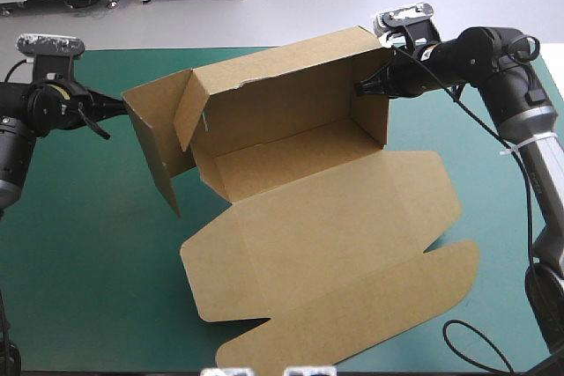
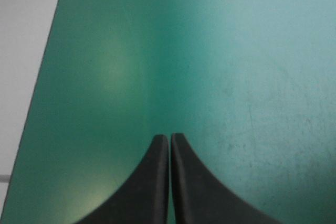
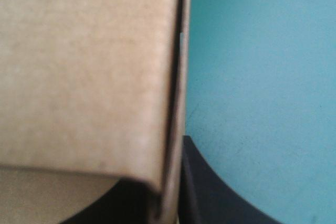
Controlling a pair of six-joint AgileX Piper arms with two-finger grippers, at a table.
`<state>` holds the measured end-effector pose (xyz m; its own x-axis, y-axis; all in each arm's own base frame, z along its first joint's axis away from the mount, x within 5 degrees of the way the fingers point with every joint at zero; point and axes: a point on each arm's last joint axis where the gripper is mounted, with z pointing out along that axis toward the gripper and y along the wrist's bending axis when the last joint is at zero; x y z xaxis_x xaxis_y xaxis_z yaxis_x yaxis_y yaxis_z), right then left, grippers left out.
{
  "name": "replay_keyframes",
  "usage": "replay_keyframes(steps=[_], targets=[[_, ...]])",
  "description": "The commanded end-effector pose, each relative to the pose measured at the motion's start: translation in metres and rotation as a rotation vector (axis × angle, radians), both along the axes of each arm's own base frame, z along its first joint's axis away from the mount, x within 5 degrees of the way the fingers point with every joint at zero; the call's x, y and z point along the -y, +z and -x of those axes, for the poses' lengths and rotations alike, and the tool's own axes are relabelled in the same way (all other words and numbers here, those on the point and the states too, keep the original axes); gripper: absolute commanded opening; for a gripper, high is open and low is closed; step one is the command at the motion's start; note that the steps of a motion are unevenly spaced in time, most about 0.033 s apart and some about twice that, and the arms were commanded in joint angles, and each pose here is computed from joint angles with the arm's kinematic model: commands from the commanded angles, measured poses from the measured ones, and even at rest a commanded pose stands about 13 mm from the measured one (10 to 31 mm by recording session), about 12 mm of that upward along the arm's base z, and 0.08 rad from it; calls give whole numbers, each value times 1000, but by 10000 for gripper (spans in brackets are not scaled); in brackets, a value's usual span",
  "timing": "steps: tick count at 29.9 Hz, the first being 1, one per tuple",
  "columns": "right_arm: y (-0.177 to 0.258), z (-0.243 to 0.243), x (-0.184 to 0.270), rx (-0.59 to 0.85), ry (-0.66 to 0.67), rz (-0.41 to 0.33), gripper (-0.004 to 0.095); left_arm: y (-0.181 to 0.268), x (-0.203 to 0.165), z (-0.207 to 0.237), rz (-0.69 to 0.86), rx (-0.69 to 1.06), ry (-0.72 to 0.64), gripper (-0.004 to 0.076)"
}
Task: Fold the box
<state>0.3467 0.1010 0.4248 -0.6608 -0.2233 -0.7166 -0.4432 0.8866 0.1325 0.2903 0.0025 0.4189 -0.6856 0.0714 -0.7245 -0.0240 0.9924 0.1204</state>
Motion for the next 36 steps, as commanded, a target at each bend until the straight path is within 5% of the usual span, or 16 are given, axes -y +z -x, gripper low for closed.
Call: replay_keyframes(steps=[1,5,11,14,25,36], targets=[[42,24,6,36,-87,-47,-1,1,-8,9,16,49,-6,-2],[37,29,8,-71,-122,-39,-1,-20,-18,12,-5,-11,8,-2],[31,30,-2,-159,-162,-153,-1,-40,-33,13,-16,-64,35,-2],[22,32,-11,-202,-154,-153,2,-45,-40,14,14,-71,60,-2],[-60,31,-19,-410,-172,74,1,-45,-42,13,25,-44,48,-2],[-125,-16,-34,-449,-62,177,4,-45,-33,12,73,-45,-37,-3]])
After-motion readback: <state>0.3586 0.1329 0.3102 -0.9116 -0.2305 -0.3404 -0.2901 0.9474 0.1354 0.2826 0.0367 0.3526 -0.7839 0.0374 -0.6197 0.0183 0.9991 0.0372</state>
